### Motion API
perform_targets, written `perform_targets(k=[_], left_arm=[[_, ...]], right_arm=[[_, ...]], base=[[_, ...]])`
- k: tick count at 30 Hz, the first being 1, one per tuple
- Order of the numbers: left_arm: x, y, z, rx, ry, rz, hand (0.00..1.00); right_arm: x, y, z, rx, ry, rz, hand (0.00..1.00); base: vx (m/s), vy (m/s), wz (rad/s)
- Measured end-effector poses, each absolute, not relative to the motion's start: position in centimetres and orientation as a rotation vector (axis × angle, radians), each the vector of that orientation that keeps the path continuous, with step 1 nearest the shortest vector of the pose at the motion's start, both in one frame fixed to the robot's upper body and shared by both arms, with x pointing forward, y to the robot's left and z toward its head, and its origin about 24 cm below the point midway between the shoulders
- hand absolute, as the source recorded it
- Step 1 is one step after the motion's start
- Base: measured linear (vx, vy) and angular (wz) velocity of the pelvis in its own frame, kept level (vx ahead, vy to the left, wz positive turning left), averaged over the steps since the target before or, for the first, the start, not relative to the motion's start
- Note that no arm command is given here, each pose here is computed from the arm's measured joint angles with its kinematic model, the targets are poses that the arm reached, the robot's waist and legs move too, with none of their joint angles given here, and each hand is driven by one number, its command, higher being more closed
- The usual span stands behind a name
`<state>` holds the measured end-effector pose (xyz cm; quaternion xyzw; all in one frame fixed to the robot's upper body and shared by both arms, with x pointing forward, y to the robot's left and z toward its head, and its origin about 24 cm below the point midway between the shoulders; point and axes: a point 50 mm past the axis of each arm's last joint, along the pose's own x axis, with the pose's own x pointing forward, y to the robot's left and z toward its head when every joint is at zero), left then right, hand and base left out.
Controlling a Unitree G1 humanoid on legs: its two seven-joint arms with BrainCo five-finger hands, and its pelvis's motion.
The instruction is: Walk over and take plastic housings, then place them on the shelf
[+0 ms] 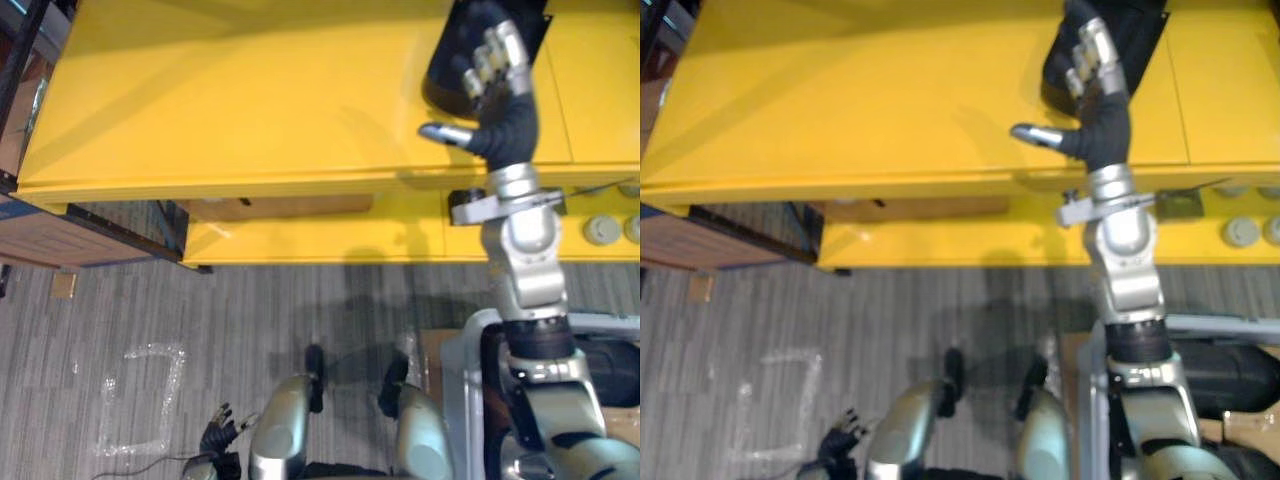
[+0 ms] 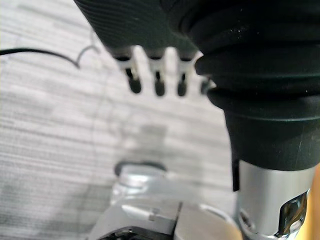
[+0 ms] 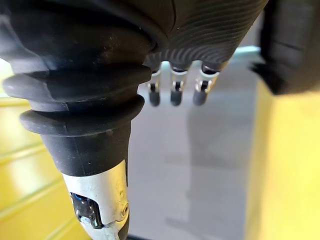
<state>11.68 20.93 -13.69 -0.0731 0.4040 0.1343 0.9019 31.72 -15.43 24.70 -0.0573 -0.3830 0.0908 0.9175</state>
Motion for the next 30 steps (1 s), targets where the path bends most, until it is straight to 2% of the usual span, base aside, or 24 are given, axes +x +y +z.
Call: perform_targets(k=[9,23,30], left_arm=[[11.7,21.0,-13.8,-0.141,0.843,0.303,0.00],[11.8,20.4,-13.9,-0.137,0.850,0.282,0.00],[12.0,19.7,-13.9,-0.147,0.848,0.262,0.00]], right_arm=[[33.6,-14.4,23.3,-0.080,-0.695,0.148,0.00],[36.5,-12.1,24.0,-0.111,-0.595,0.113,0.00],[37.3,-12.6,25.0,-0.106,-0.588,-0.002,0.00]], base=[[0.05,0.008,0.03],[-0.01,0.002,0.07],[0.01,0.010,0.06]])
